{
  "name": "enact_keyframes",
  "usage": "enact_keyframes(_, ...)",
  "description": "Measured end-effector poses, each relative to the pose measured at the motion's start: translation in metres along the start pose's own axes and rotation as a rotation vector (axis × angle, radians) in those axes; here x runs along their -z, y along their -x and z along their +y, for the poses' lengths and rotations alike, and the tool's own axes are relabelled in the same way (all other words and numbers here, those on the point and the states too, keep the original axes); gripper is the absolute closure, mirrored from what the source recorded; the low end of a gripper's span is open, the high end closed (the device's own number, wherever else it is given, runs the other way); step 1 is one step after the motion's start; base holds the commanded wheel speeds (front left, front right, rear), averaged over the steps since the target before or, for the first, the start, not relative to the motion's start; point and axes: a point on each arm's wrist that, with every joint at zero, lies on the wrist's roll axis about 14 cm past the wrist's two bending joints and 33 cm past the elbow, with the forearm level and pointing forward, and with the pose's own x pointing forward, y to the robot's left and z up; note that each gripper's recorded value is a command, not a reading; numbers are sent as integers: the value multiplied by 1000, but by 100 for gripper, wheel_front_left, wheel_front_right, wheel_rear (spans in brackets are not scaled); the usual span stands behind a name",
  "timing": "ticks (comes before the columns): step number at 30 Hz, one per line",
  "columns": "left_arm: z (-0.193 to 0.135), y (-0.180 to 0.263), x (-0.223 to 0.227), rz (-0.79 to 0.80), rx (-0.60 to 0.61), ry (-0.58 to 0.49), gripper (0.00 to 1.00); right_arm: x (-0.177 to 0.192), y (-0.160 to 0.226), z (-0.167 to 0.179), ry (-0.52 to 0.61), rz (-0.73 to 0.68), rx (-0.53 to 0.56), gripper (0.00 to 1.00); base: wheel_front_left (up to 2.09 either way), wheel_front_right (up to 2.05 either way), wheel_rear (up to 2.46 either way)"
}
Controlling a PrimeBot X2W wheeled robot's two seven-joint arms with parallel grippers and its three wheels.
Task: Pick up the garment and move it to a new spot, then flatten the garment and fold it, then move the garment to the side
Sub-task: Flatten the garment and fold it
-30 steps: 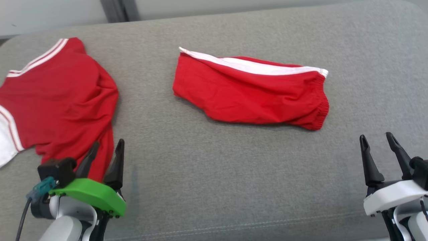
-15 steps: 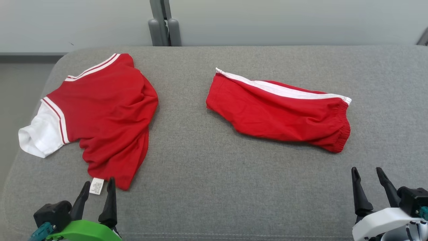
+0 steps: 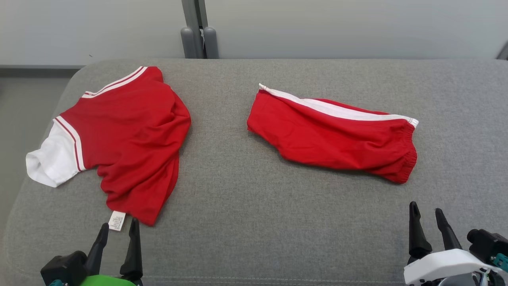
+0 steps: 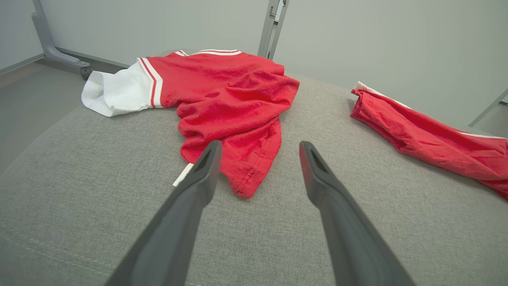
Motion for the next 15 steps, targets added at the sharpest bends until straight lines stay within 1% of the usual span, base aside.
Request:
enact_keyframes(4, -8, -2, 2, 6, 16, 12, 0, 9, -2, 0, -215, 23, 79, 0, 0, 0, 0)
enact_keyframes(6, -13, -4, 3, 9, 25, 19, 0, 14, -7, 4, -313, 47, 101, 0, 0, 0, 0)
enact_keyframes(9, -18, -8, 7, 25, 39, 11, 0, 13, -22, 8, -402, 65, 101, 0, 0, 0, 0)
enact_keyframes(15, -27, -14, 19, 68, 63, 0, 0, 12, -48, -7, -536, 97, 150, 0, 0, 0, 0)
